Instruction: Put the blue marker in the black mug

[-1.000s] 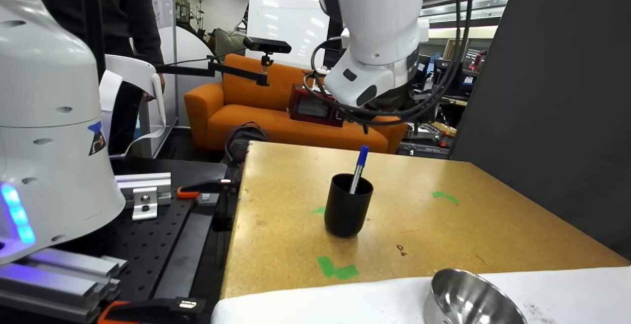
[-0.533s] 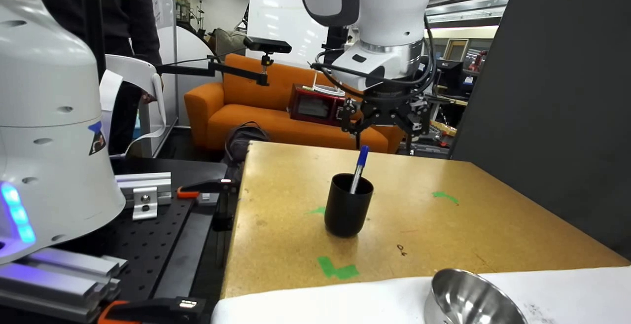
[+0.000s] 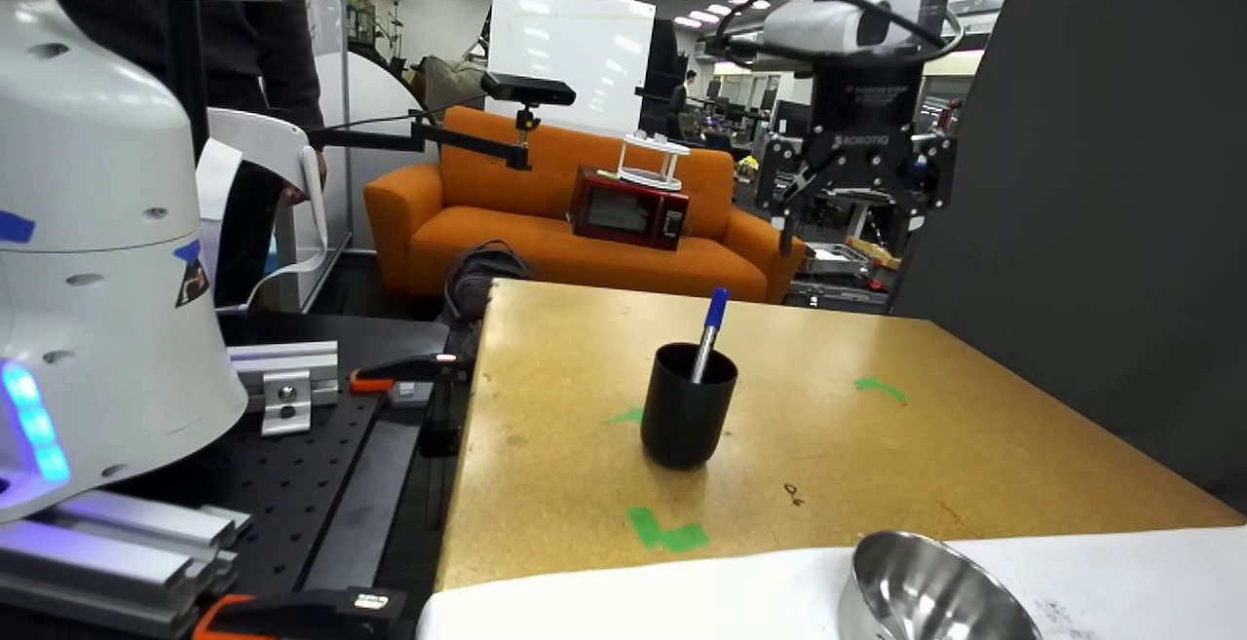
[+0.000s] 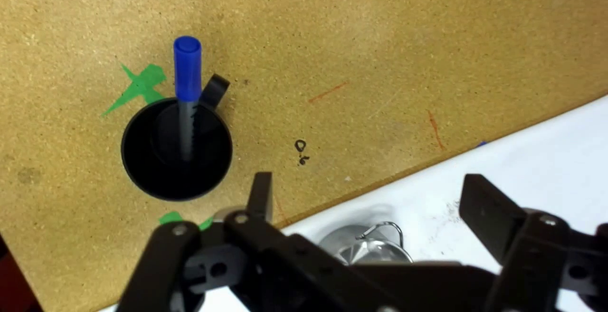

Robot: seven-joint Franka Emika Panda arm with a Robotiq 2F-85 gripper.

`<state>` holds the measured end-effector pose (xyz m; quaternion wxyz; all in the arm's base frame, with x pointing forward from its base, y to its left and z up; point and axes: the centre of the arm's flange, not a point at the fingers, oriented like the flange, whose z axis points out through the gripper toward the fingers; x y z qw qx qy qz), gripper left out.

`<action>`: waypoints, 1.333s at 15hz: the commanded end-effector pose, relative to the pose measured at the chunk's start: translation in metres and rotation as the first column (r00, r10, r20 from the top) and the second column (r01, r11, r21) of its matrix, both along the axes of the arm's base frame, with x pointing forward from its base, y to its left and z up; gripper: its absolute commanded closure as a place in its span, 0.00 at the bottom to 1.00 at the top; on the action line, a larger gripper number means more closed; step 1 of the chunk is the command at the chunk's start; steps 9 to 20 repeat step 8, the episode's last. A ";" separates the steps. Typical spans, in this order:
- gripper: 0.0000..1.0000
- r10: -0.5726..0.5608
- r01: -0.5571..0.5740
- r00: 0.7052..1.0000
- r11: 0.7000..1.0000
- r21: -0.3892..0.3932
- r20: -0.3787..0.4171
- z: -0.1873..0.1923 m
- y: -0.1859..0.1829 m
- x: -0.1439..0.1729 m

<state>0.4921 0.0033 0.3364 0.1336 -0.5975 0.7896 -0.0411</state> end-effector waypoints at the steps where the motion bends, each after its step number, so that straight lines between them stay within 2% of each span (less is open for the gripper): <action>1: 0.00 -0.001 0.000 1.000 1.000 -0.031 -0.022 0.055 -0.006 -0.017; 8: 0.00 0.002 -0.006 0.999 0.998 -0.065 -0.053 0.091 -0.016 -0.031; 20: 0.00 0.002 -0.006 0.999 0.998 -0.065 -0.053 0.091 -0.016 -0.031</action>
